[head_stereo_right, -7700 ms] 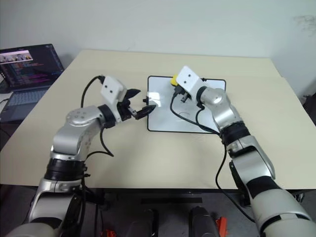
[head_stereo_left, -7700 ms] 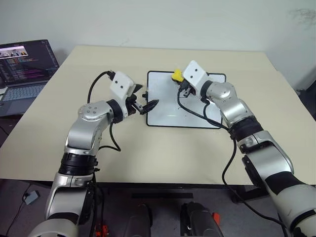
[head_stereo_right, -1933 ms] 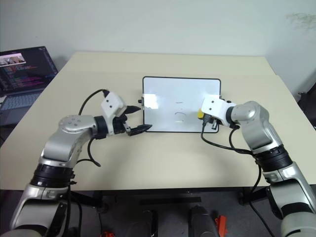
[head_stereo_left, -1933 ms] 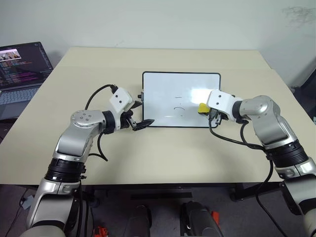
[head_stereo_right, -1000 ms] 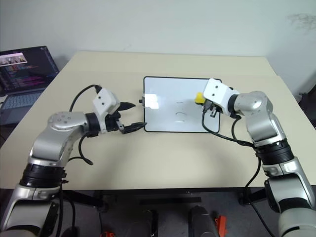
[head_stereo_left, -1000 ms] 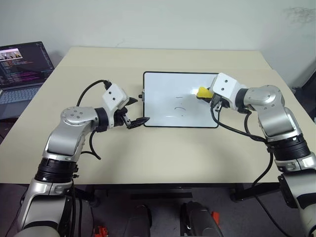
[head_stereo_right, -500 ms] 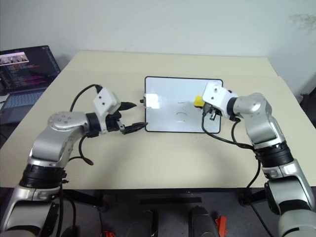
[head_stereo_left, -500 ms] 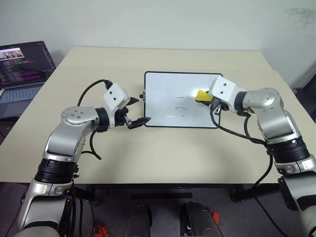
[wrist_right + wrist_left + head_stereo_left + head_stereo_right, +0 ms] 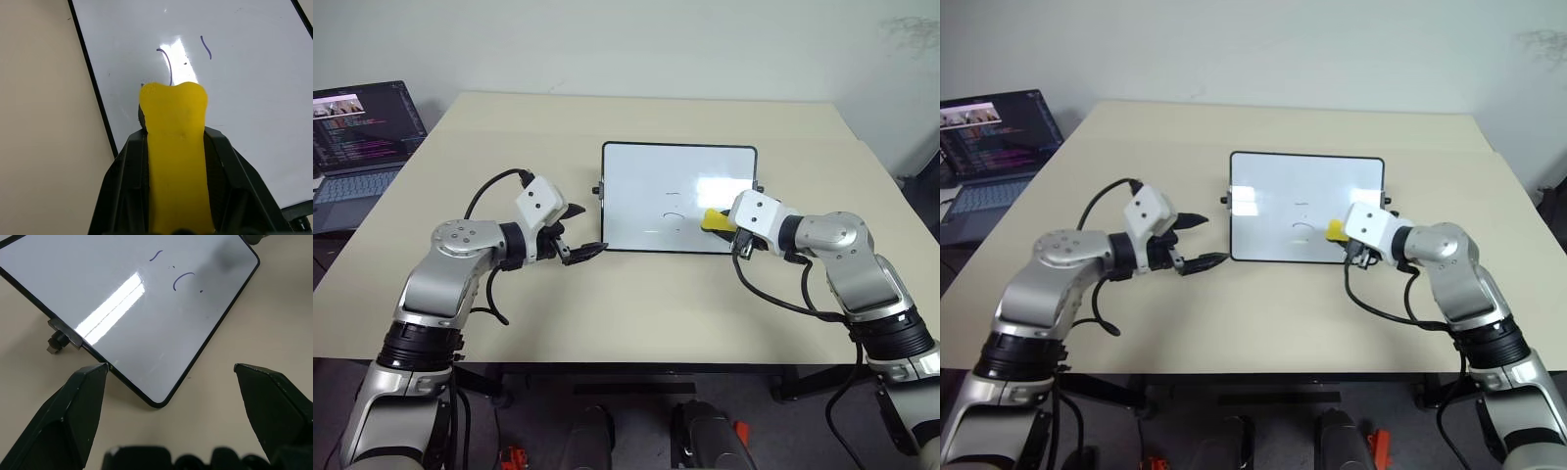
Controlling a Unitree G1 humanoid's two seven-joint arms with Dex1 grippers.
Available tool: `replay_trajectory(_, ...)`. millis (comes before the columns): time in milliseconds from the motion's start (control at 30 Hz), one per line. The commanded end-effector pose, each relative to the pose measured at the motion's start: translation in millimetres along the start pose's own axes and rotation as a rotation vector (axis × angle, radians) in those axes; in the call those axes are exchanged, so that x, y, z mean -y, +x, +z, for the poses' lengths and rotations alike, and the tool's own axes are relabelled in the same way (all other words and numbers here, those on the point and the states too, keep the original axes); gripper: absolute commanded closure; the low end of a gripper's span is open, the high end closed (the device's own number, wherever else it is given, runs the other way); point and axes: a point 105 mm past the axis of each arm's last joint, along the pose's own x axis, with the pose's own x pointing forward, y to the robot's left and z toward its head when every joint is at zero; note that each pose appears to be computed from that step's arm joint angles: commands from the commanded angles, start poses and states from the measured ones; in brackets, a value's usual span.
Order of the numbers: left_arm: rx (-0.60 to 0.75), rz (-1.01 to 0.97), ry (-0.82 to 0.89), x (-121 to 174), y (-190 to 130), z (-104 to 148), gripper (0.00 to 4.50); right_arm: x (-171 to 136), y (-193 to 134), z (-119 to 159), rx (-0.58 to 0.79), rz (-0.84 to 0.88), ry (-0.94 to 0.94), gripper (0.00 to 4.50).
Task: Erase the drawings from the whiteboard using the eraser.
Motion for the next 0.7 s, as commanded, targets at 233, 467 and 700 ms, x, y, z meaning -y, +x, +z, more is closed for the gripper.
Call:
replay_trajectory(233,0.036,0.018,0.050,-6.6,0.5,15.2,0.00,29.8,23.3,28.3,0.039,-0.093,-0.067,3.38)
replay_trajectory(467,0.040,0.026,0.057,-8.1,4.0,16.5,0.00,38.4,55.1,36.7,0.018,-0.110,-0.119,3.38)
replay_trajectory(700,0.050,0.018,0.049,-2.5,6.0,17.3,0.00,40.7,69.6,25.9,-0.052,-0.097,-0.139,3.38)
